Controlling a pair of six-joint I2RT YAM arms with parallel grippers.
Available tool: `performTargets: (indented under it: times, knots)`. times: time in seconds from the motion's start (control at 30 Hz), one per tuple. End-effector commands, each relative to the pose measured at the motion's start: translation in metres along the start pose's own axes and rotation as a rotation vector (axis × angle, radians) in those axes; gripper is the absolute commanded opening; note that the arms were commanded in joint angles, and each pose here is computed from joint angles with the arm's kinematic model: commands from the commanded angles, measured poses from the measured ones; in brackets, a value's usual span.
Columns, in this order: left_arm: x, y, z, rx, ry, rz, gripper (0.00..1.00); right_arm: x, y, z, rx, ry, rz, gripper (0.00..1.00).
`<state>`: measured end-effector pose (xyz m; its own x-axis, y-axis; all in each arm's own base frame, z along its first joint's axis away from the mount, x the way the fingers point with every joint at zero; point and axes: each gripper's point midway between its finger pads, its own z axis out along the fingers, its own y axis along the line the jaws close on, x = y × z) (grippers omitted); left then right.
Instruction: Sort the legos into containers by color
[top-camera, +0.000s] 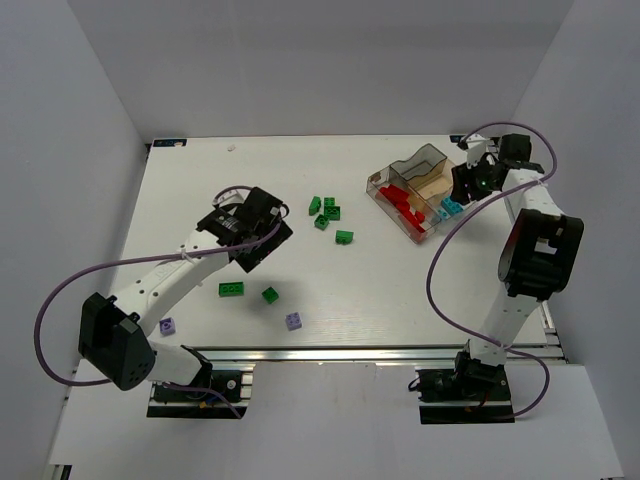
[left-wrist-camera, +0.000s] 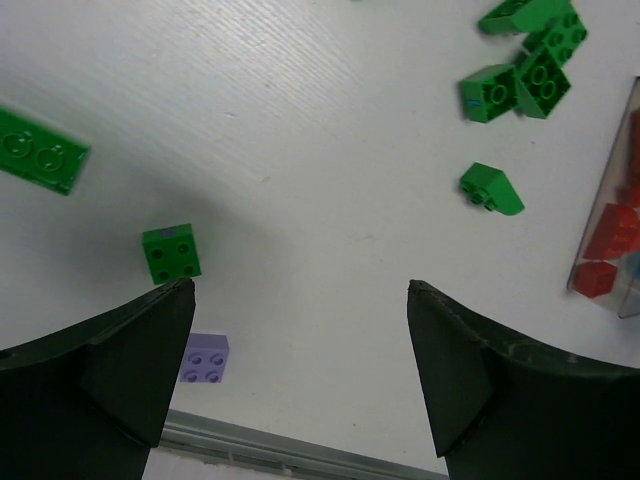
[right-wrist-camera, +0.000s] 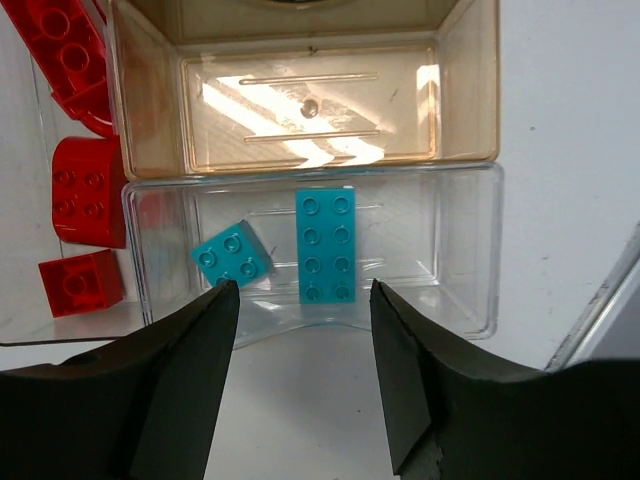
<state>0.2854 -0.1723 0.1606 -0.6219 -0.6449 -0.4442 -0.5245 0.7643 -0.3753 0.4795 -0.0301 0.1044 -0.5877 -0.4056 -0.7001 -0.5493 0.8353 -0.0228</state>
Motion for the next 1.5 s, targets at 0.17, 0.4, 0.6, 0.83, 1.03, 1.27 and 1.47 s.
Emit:
performTargets:
  times: [0.17,0.4,0.6,0.83,1.03,1.27,1.47]
  knots:
    - [-0.011,0.034,-0.007,-0.099,-0.073,-0.089,0.94,-0.081,0.013,-0.065,0.013,-0.204,-0.160,0.89]
    - [-0.004,0.057,-0.005,-0.139,-0.064,-0.087,0.81,-0.098,0.089,-0.078,-0.286,-0.353,-0.265,0.89]
    - [-0.001,0.073,-0.006,-0.119,-0.066,-0.177,0.67,-0.095,0.134,-0.076,-0.366,-0.376,-0.372,0.88]
    - [-0.002,0.113,0.000,-0.271,-0.077,-0.193,0.30,-0.086,0.193,-0.066,-0.501,-0.343,-0.466,0.41]
    - [0.011,0.147,0.009,-0.341,-0.050,-0.295,0.55,-0.076,0.248,-0.056,-0.594,-0.355,-0.515,0.69]
    - [-0.011,0.188,0.006,-0.516,-0.148,-0.352,0.80,-0.081,0.266,-0.048,-0.608,-0.332,-0.532,0.85]
    - [-0.016,0.230,0.011,-0.618,-0.198,-0.453,0.84,-0.091,0.264,-0.044,-0.595,-0.316,-0.492,0.89]
